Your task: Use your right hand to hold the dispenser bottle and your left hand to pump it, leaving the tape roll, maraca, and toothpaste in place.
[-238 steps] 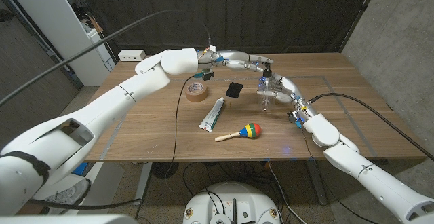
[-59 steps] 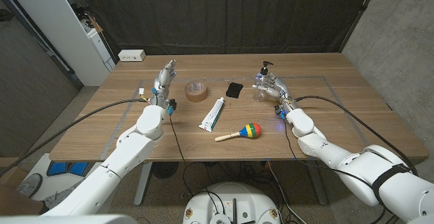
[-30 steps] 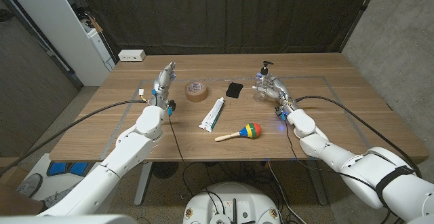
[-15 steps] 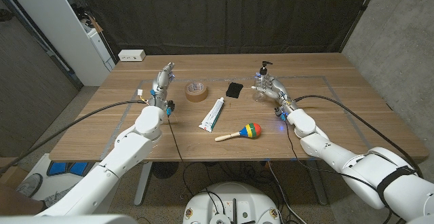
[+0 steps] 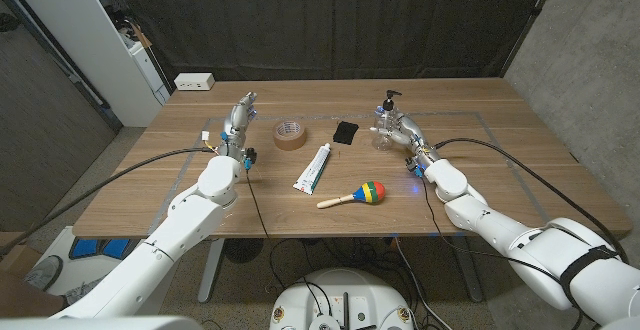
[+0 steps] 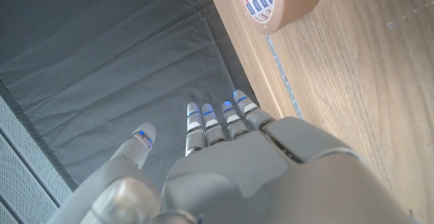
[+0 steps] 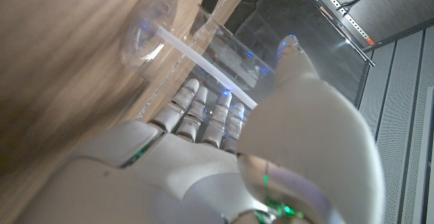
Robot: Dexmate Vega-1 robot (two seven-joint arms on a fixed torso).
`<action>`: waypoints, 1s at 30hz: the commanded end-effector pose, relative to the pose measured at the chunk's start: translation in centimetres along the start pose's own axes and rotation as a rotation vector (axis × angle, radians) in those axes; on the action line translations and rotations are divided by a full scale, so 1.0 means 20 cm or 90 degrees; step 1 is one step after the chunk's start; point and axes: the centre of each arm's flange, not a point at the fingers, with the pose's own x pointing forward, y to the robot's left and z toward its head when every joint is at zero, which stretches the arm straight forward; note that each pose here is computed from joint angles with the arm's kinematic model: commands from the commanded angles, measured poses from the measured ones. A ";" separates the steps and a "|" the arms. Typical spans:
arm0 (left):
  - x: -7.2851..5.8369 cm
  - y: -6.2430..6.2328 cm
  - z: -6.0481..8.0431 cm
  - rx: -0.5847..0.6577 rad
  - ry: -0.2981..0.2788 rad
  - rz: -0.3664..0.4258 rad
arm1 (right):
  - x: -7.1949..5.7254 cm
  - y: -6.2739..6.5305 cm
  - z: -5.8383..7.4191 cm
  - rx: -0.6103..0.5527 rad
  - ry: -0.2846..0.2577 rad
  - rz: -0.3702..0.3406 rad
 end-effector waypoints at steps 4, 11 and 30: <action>0.00 0.01 0.00 -0.001 0.001 0.001 | -0.01 0.00 0.00 -0.004 0.002 0.026; 0.00 0.01 0.00 0.000 0.002 0.003 | 0.00 0.00 0.00 -0.006 0.000 0.038; 0.02 0.04 -0.05 -0.007 0.019 0.001 | -0.01 -0.07 -0.01 -0.022 0.011 0.076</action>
